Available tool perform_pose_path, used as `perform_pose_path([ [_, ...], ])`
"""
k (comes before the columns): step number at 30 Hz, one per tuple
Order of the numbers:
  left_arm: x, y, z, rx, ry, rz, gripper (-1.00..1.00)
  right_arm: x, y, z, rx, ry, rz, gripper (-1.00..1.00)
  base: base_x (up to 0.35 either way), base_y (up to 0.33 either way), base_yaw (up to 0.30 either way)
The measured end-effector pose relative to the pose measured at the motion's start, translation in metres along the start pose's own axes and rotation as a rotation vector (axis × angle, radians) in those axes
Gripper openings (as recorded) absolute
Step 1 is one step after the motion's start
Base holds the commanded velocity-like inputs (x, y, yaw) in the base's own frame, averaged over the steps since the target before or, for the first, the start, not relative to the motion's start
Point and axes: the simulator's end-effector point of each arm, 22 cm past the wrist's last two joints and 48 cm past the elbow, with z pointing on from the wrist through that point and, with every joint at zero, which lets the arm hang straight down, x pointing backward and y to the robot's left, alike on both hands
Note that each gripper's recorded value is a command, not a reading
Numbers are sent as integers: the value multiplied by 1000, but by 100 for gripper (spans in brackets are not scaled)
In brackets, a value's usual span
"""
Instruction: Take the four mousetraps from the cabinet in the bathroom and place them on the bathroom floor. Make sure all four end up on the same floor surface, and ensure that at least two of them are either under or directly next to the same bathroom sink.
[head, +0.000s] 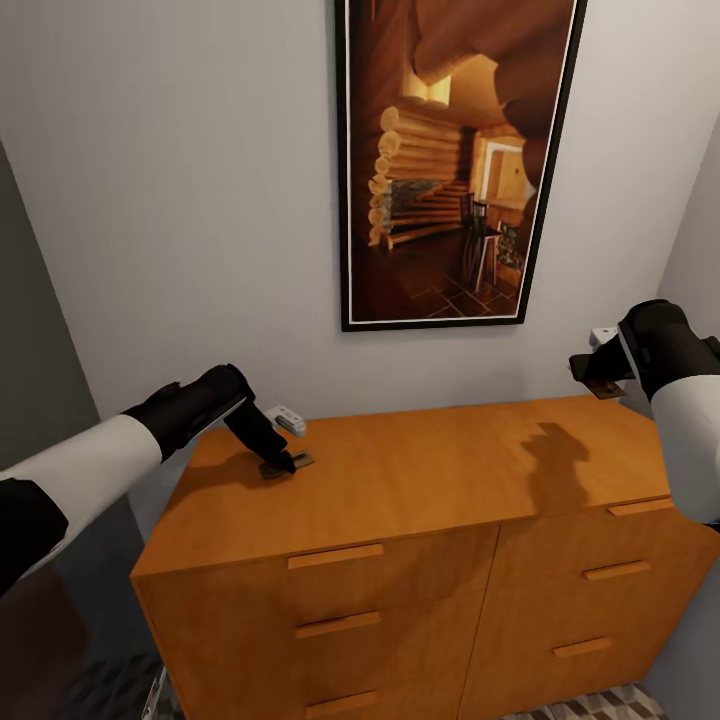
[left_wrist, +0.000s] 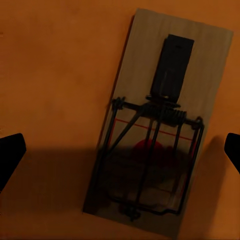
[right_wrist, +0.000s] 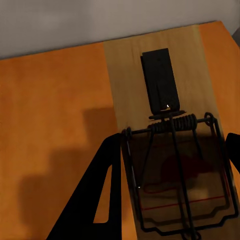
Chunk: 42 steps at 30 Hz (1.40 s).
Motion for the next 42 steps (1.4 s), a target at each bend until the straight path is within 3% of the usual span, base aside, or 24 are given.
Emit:
perform_pose_path([
  [11,2,3,3,-2,2,-7,100,0,0,0,-1,0,0,-100,0,0,0],
  [12,1,3,3,-3,3,-7,-100,0,0,0,-1,-1,0,-100,0,0,0],
  [17,1,0,6,21,10,-54,-100,0,-4,-1,3,0,3,-100,0,0,0],
  [23,-9,3,8,-16,3,-7,-100,1,-6,-1,6,0,4,-100,0,0,0],
  [34,-17,-8,11,-11,4,14,-100,1,-12,-2,13,1,8,-100,0,0,0],
  [37,-22,-38,13,39,4,33,-100,2,-12,-1,14,2,8,-100,0,0,0],
  [42,-44,-66,0,50,-37,128,-100,2,-11,-1,13,1,8,-100,0,0,0],
])
